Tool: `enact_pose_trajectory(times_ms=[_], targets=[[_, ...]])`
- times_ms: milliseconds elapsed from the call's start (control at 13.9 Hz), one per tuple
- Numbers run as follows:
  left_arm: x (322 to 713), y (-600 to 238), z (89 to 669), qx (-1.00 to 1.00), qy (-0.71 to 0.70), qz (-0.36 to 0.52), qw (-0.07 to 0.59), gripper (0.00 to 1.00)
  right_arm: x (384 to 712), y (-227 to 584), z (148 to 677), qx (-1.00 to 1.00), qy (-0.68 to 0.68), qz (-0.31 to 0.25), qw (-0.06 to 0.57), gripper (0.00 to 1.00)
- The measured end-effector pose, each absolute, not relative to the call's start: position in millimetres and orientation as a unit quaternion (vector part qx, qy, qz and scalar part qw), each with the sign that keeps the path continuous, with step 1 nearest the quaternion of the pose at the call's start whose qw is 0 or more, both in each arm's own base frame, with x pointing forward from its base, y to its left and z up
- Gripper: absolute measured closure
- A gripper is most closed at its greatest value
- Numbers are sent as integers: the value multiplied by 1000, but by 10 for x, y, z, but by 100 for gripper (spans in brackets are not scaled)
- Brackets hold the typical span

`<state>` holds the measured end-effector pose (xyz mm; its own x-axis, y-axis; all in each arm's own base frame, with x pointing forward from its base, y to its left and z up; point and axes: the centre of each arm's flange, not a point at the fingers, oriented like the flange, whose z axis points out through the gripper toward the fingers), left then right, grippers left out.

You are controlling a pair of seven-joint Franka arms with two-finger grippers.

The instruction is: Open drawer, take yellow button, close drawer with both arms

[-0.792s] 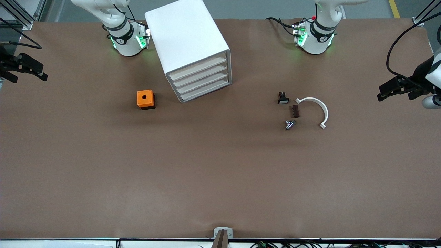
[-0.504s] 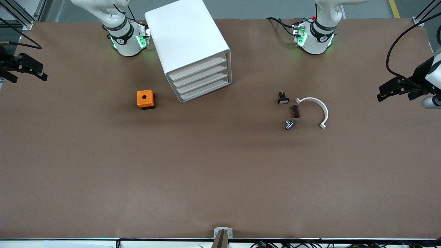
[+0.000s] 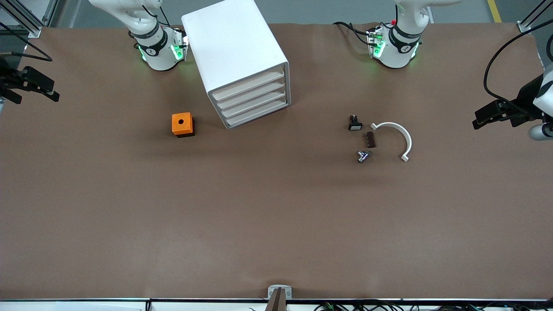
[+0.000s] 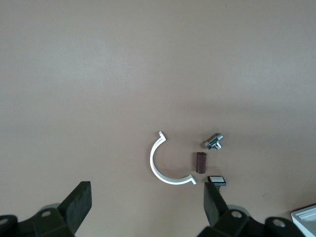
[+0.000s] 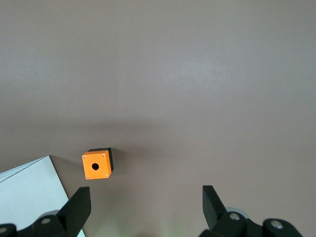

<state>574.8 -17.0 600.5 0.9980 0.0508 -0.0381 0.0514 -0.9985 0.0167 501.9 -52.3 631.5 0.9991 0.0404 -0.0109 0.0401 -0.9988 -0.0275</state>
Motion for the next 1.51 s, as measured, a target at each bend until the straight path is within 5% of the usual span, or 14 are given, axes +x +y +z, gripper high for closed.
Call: enact_pose_trajectory(times_ms=[504, 1152, 1512], targets=[[6032, -1058, 4991, 994, 10, -104, -1, 0, 5016, -521, 6311, -1000, -20, 7, 14, 0], [5594, -3172, 3822, 968, 166, -168, -90, 0, 5013, -519, 6307, -1000, -20, 9, 14, 0], [5597, -3792, 3569, 895, 340, -290, 1, 0, 5014, -519, 6308, -1000, -21, 8, 14, 0]])
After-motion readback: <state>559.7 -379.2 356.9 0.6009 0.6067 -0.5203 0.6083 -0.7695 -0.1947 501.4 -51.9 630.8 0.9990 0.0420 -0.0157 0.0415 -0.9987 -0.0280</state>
